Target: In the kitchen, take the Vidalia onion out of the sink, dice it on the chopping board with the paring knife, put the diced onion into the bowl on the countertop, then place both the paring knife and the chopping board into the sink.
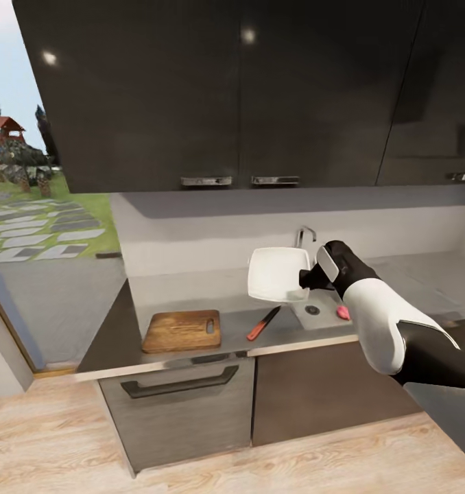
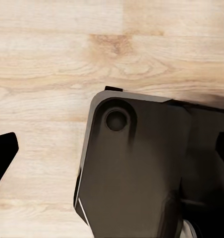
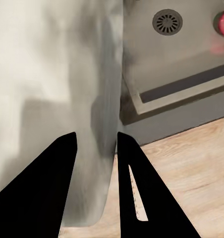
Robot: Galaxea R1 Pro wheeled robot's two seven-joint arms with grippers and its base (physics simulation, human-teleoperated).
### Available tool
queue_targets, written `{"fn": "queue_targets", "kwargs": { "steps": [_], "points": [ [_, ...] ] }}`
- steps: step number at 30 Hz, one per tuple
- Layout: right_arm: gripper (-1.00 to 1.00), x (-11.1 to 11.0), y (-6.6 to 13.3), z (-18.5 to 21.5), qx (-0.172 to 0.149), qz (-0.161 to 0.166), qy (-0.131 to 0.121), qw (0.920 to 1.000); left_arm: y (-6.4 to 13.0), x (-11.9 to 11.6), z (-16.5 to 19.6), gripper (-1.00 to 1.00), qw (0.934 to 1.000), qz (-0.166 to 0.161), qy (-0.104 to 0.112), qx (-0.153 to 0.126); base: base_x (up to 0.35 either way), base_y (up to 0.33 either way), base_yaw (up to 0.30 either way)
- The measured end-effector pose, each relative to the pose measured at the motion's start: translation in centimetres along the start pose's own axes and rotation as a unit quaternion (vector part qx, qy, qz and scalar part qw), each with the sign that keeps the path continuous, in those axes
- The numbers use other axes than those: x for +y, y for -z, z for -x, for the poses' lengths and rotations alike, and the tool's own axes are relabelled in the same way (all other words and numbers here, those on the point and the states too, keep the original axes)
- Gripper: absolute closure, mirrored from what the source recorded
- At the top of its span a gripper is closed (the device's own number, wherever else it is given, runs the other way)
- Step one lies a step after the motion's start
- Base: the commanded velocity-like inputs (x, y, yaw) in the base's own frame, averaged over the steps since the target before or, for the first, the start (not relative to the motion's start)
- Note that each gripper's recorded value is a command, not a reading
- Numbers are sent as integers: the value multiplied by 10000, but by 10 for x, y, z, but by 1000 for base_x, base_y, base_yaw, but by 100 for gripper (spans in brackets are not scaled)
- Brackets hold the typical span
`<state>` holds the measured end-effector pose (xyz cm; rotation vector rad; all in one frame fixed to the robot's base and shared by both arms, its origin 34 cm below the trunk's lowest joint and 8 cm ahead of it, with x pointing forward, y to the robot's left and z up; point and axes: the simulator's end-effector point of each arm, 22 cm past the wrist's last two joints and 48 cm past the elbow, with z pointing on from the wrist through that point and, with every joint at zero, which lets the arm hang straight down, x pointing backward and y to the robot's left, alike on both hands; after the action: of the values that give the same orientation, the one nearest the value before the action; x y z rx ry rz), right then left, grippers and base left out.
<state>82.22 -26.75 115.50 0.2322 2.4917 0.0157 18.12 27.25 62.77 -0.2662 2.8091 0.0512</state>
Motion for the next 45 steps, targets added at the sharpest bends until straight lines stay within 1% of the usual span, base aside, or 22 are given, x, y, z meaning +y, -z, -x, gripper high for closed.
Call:
{"fn": "queue_targets", "kwargs": {
  "steps": [11,17,21,23,28,35,45],
  "points": [
    [100,2,3,2,-40,25,-2,10000,0,0,2,-100,10000,-5,2,-28,0,284,17],
    [100,14,3,-2,-16,89,50,9999,0,0,2,-100,10000,-5,3,-31,0,278,238],
    [100,16,3,-2,-10,92,62,9999,0,0,2,-100,10000,-5,3,-31,30,249,279],
    [100,18,1,-7,44,106,79,9999,0,0,3,-100,10000,-2,1,-33,141,197,282],
    [100,18,-1,-8,32,100,76,9999,0,0,2,-100,10000,-5,2,-33,201,183,283],
    [100,17,-7,-16,120,95,77,9999,0,0,2,-100,10000,-6,1,-32,229,59,242],
    [100,20,-14,-29,288,114,107,9995,0,0,2,-100,10000,-6,1,-29,77,1,26]
  ]
}}
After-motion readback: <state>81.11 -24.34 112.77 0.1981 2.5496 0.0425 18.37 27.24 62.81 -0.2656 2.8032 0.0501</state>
